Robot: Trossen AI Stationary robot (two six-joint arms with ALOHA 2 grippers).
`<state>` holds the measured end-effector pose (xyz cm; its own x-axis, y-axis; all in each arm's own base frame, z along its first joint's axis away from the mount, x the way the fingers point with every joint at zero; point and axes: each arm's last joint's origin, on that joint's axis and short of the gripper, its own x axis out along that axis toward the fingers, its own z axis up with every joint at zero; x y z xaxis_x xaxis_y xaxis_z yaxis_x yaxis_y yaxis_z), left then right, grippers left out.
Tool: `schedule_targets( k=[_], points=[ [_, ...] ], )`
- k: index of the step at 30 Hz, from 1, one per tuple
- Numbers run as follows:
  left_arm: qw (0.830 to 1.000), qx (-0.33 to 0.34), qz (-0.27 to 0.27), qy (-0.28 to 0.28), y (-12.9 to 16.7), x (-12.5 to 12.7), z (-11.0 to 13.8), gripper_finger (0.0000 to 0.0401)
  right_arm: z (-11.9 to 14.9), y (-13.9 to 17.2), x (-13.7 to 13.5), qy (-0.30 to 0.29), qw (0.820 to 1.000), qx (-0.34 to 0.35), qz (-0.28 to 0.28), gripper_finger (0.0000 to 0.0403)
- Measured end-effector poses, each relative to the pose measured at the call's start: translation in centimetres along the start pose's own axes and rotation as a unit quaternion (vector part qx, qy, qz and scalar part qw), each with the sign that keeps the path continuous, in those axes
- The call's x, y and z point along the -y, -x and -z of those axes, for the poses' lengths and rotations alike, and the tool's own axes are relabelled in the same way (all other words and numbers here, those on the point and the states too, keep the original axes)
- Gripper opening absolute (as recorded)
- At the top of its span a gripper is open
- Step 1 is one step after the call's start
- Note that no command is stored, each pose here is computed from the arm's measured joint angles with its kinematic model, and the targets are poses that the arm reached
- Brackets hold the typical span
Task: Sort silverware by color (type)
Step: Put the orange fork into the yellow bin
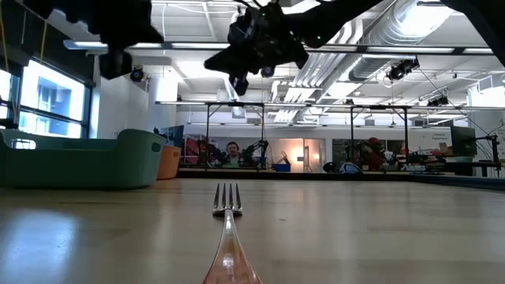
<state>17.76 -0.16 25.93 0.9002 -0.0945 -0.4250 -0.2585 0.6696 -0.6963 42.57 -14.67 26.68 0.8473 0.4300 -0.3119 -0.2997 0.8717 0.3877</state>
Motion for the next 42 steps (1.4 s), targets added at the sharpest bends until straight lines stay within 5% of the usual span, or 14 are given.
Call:
schedule_targets(
  k=[8, 15, 22, 35, 42],
  points=[
    [0.977, 0.056, 0.169, -0.118, -0.4, -0.6, -1.3, 0.0, 1.3, -3.2, -2.9, -0.054, 0.99, -0.035, 0.126, 0.0],
    [0.945, 0.099, 0.273, -0.151, 0.0, -1.4, -1.4, 0.0, 1.9, -5.9, -6.3, -0.127, 0.972, -0.016, 0.197, 0.0],
    [0.949, 0.12, 0.251, -0.145, -0.2, -3.0, -0.4, 0.0, 2.5, -7.7, -9.1, -0.147, 0.967, -0.013, 0.206, 0.0],
    [0.942, 0.223, 0.217, -0.128, 1.4, -3.3, -0.6, 0.0, 2.9, -8.1, -9.8, -0.147, 0.971, -0.03, 0.186, 0.0],
    [0.937, 0.228, 0.217, -0.154, 2.3, -3.4, -0.7, 0.0, 5.1, -9.7, -13.5, -0.188, 0.948, -0.065, 0.248, 0.0]
  ],
)
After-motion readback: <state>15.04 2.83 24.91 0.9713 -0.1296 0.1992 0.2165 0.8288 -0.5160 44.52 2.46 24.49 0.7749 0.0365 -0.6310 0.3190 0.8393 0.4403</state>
